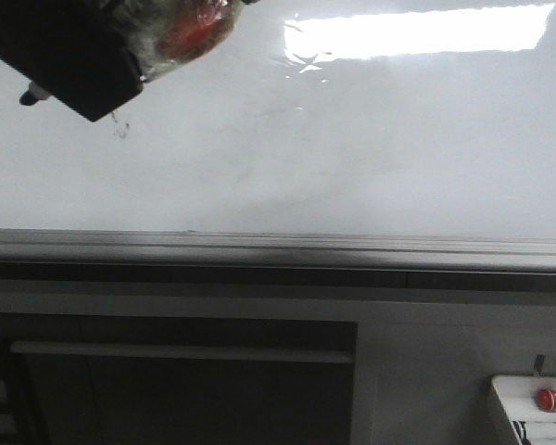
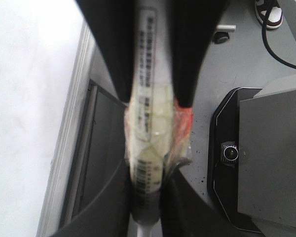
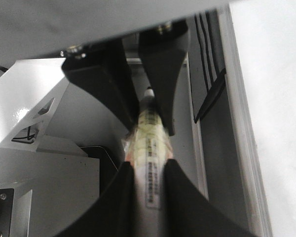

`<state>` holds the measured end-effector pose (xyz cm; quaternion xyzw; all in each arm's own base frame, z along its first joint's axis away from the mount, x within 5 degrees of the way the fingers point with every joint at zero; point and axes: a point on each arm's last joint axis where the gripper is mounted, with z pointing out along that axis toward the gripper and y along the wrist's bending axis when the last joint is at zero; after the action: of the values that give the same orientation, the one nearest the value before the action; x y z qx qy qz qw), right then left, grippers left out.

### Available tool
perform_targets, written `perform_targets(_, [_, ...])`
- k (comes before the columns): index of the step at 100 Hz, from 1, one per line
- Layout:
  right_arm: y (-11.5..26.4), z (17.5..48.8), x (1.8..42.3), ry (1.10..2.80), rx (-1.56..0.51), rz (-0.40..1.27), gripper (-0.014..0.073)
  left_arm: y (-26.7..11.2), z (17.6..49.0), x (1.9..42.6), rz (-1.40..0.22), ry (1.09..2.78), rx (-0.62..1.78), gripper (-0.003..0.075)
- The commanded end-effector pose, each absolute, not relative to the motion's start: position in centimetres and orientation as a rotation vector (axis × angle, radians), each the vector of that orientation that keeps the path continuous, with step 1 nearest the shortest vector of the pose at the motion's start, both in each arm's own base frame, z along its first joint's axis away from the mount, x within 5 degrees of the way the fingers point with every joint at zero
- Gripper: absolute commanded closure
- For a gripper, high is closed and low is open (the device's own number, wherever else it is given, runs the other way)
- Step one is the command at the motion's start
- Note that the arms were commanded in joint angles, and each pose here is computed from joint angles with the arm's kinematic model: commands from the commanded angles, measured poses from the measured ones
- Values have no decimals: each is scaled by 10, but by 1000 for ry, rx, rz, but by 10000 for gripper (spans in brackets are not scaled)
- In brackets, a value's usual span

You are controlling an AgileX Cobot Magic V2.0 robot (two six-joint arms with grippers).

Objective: Write number 2 on whiteboard

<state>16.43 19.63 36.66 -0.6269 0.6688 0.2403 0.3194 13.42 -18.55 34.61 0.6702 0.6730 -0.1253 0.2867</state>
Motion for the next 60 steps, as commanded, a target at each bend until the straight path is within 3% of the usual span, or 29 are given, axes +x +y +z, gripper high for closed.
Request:
perform_targets(1, [196, 384, 161, 1686, -1596, 650, 608, -189, 364, 134, -362, 1716, 1702, 643])
perform_targets(14, [194, 387, 160, 1682, -1595, 629, 608, -188, 369, 134, -365, 1708, 1655, 407])
perform_targets(21, [189, 390, 158, 1694, -1567, 604, 608, -185, 375, 134, -365, 1712, 1585, 333])
perform_targets(40, [158, 405, 154, 1830, -1372, 474, 608, -157, 398, 122, -363, 1706, 1404, 318])
perform_targets(60, [116, 410, 144, 1965, -1059, 450, 608, -112, 391, 122, -313, 1819, 1133, 319])
